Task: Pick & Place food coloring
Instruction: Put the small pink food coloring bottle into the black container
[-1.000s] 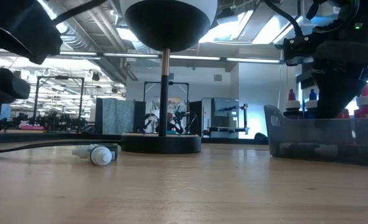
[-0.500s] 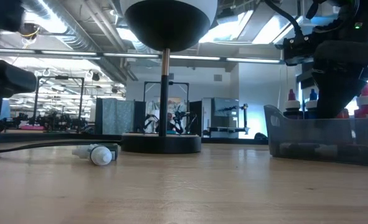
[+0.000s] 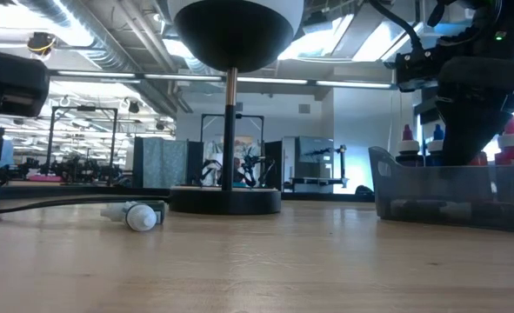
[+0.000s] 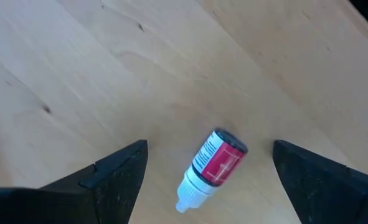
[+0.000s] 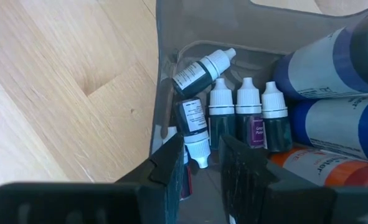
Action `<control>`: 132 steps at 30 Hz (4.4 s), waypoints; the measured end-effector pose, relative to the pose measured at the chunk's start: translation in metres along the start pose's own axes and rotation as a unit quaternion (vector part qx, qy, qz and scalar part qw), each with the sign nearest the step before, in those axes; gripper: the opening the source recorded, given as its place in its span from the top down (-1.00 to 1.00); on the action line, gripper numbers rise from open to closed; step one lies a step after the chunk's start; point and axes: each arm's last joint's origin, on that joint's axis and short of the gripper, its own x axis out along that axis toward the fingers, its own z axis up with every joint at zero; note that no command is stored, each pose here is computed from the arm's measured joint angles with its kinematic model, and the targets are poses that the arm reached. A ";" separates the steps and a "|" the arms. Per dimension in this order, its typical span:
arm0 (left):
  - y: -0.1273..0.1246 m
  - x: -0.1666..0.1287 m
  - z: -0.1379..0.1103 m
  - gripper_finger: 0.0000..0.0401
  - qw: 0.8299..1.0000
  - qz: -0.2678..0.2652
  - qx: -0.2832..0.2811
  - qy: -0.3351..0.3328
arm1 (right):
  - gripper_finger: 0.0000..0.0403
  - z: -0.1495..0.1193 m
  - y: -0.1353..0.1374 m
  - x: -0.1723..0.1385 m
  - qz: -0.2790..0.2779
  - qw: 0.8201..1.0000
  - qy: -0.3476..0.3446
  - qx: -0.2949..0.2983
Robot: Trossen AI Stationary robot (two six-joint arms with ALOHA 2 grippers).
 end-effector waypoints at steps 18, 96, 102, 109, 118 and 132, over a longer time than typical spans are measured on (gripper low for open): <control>0.000 0.002 -0.005 -0.25 1.000 -0.013 -0.003 0.008 | 0.47 0.001 0.001 0.000 0.007 1.000 -0.004 0.003; 0.136 -0.040 0.051 0.58 0.861 0.390 -0.130 -0.300 | 0.47 0.056 0.069 -0.068 0.161 0.799 -0.311 -0.489; 0.144 -0.038 0.047 0.56 0.865 0.362 -0.156 -0.310 | 0.47 0.064 0.066 -0.066 0.160 0.811 -0.316 -0.466; 0.141 -0.030 0.042 0.57 0.903 0.281 -0.136 -0.295 | 0.24 0.064 0.065 -0.066 0.178 0.839 -0.302 -0.416; 0.139 -0.037 0.045 0.56 0.892 0.240 -0.184 -0.336 | -0.21 0.055 0.072 -0.070 0.216 0.858 -0.292 -0.363; 0.134 -0.035 0.048 0.56 0.863 0.071 -0.327 -0.379 | -0.25 0.026 0.108 -0.048 0.181 0.787 -0.325 -0.491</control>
